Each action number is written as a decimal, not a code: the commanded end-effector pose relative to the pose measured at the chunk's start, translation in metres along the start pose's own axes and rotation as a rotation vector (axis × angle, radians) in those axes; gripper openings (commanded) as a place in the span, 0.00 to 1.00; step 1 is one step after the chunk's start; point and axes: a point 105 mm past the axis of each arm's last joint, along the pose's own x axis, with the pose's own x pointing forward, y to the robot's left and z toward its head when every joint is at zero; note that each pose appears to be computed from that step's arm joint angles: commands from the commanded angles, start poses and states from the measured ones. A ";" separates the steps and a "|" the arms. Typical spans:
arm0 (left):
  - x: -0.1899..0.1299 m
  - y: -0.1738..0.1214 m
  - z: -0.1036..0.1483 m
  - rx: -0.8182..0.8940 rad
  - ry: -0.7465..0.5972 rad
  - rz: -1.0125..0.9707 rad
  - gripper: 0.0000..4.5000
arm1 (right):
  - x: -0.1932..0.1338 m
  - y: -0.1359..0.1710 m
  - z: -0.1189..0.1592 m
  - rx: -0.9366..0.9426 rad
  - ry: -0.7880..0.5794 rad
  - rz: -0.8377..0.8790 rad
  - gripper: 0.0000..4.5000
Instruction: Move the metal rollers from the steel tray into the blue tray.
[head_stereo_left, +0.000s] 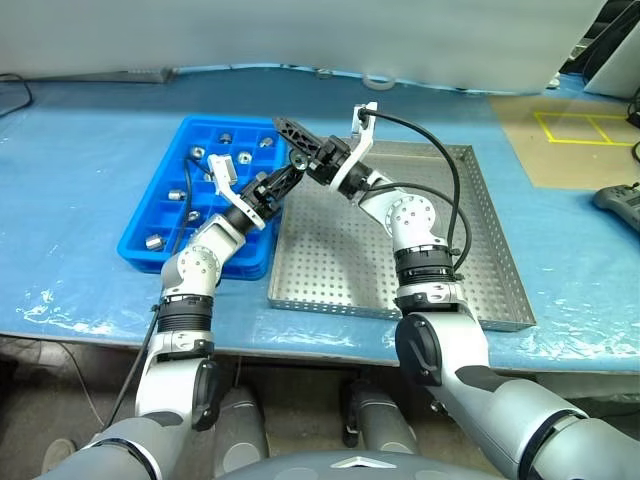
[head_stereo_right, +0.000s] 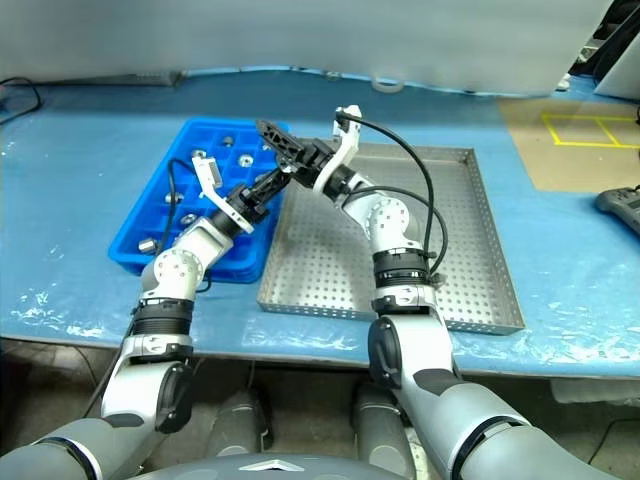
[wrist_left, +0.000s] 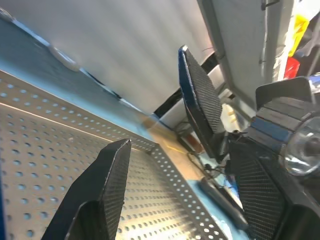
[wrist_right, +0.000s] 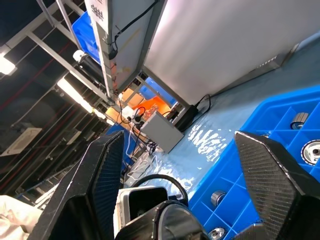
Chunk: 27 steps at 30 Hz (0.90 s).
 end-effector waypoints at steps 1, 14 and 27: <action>0.006 -0.030 -0.001 0.006 0.034 -0.153 0.74 | -0.001 -0.001 -0.001 -0.006 -0.005 -0.011 0.81; -0.001 -0.040 0.012 -0.150 -0.088 -0.196 0.74 | 0.001 -0.007 -0.011 -0.001 0.004 -0.033 0.81; -0.001 -0.028 -0.003 -0.201 -0.090 -0.110 0.66 | 0.004 -0.008 -0.014 0.002 0.006 -0.027 0.81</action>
